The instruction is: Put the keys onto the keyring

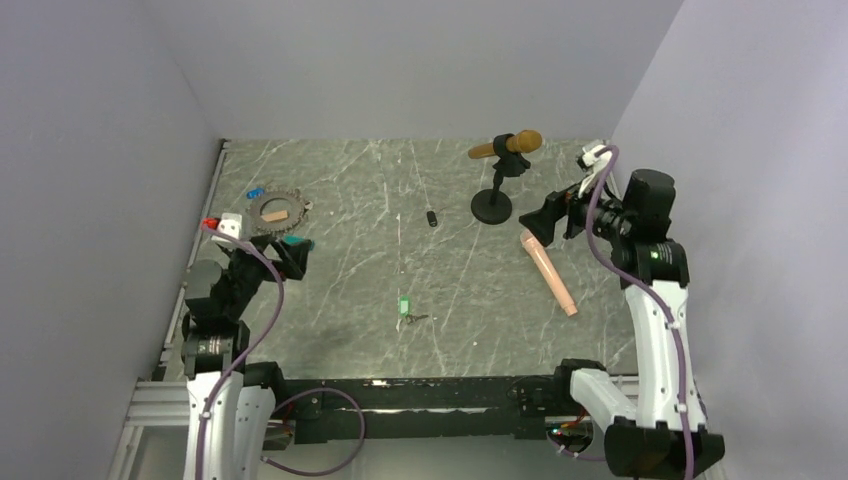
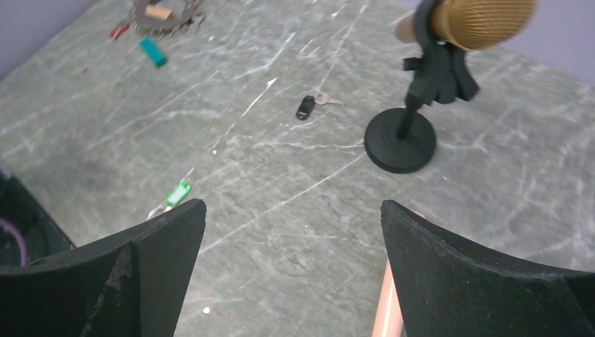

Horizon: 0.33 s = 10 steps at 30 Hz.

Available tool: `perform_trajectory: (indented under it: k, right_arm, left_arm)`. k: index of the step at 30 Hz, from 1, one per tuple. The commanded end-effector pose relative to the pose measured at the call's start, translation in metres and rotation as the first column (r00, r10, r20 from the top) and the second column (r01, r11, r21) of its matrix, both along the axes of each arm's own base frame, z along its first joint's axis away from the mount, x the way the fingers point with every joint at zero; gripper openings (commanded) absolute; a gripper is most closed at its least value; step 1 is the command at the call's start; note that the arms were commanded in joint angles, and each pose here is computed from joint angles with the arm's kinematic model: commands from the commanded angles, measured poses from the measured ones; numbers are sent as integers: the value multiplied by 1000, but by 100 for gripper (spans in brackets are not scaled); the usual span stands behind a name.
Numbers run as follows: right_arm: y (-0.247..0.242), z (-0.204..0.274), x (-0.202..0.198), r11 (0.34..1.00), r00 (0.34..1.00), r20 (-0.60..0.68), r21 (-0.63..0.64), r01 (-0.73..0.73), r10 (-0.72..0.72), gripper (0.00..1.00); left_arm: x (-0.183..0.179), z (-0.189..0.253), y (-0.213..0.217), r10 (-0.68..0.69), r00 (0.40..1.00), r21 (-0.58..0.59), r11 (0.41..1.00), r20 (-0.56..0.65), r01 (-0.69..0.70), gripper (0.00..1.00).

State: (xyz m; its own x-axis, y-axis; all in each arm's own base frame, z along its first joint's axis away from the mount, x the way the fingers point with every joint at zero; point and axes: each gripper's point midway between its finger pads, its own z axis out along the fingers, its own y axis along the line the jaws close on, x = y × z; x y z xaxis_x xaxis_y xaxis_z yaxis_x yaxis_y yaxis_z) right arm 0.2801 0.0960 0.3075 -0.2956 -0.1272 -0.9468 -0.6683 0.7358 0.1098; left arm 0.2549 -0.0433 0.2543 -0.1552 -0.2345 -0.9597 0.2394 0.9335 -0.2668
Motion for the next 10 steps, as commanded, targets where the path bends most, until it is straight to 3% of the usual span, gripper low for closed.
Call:
perform_trajectory:
  k: [1, 10]
  right_arm:
    - [-27, 33, -3, 959, 961, 20, 64, 276, -277, 100]
    - [-57, 32, -3, 892, 892, 38, 71, 447, -450, 100]
  left_arm:
    - [-3, -12, 1, 19, 1000, 72, 997, 0, -19, 100]
    - [-7, -8, -5, -10, 1000, 82, 997, 21, 8, 99]
